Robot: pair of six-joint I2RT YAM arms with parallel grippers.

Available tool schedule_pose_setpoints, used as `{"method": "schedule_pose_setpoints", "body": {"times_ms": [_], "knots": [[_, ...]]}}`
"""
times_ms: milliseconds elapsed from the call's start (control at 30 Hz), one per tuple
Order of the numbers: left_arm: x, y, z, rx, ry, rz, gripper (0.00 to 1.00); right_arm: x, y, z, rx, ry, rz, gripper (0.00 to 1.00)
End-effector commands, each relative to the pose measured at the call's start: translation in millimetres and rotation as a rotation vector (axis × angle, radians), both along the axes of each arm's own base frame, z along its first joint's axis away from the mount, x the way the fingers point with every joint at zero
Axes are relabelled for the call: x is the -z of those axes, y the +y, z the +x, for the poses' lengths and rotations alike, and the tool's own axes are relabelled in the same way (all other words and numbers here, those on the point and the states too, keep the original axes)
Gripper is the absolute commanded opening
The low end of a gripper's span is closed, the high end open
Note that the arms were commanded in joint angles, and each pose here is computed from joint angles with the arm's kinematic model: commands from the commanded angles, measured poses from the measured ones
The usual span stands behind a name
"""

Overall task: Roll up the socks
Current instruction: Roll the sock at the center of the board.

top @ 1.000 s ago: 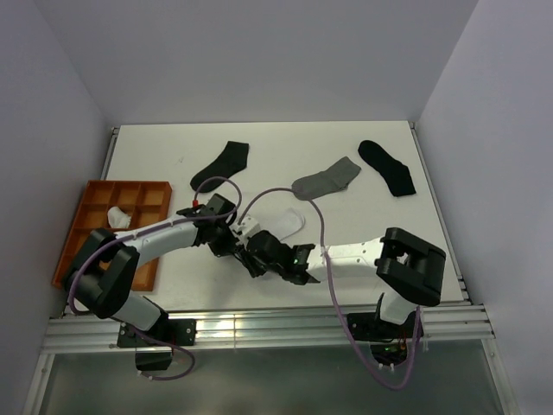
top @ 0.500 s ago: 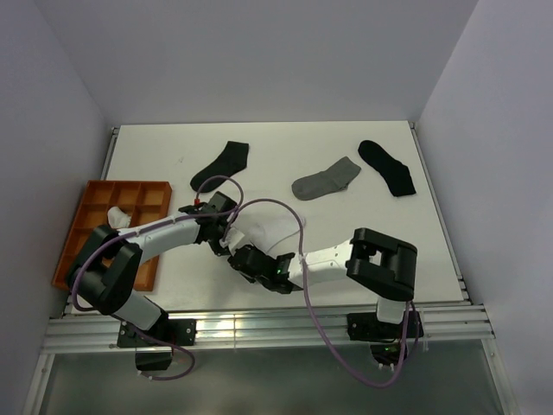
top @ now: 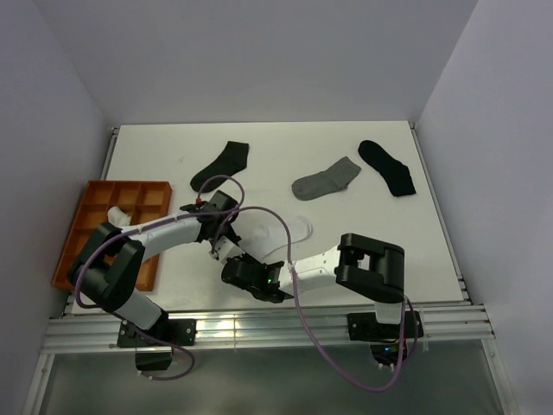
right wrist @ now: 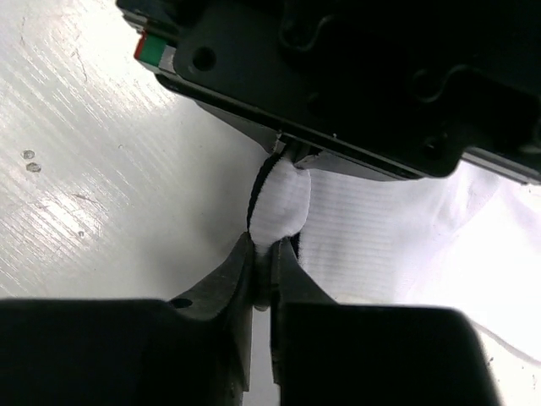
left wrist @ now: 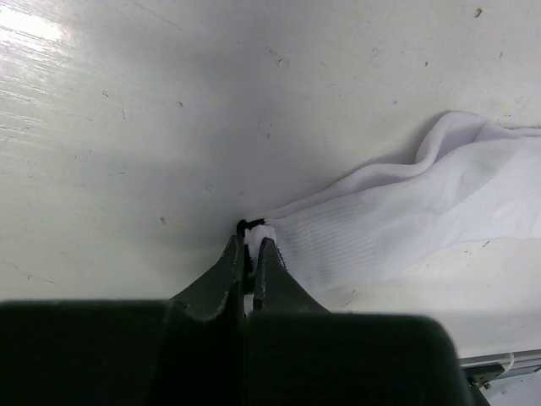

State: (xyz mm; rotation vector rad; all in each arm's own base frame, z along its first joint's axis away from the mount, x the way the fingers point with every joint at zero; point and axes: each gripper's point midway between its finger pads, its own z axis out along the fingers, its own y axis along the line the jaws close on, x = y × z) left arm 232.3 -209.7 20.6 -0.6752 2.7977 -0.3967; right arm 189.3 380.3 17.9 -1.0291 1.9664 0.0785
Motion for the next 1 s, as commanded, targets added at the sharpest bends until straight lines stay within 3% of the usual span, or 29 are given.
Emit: {"method": "schedule_pose_setpoints", "body": {"times_ms": [0, 133, 367, 533, 667, 800, 967], "knots": [[23, 18, -18, 0.008, 0.076, 0.075, 0.0, 7, -6, -2, 0.005, 0.009, -0.038, 0.03], [22, 29, -17, -0.035, 0.067, 0.066, 0.0, 8, -6, -9, -0.022, 0.124, 0.031, 0.0], [18, 60, -14, -0.137, 0.043, 0.044, 0.0, 4, -5, -22, -0.125, 0.531, 0.233, 0.0], [14, 57, -5, -0.162, 0.01, 0.015, 0.04, 12, -6, -21, -0.142, 0.777, 0.308, 0.0], [1, 53, 3, -0.211, -0.043, -0.037, 0.17, 13, -4, -23, -0.14, 0.928, 0.358, 0.0], [-15, 56, 9, -0.28, -0.128, -0.086, 0.41, 19, -8, -23, -0.103, 1.035, 0.404, 0.0], [-35, 50, 10, -0.316, -0.236, -0.208, 0.48, 17, -18, -16, -0.025, 1.174, 0.518, 0.0]]}}
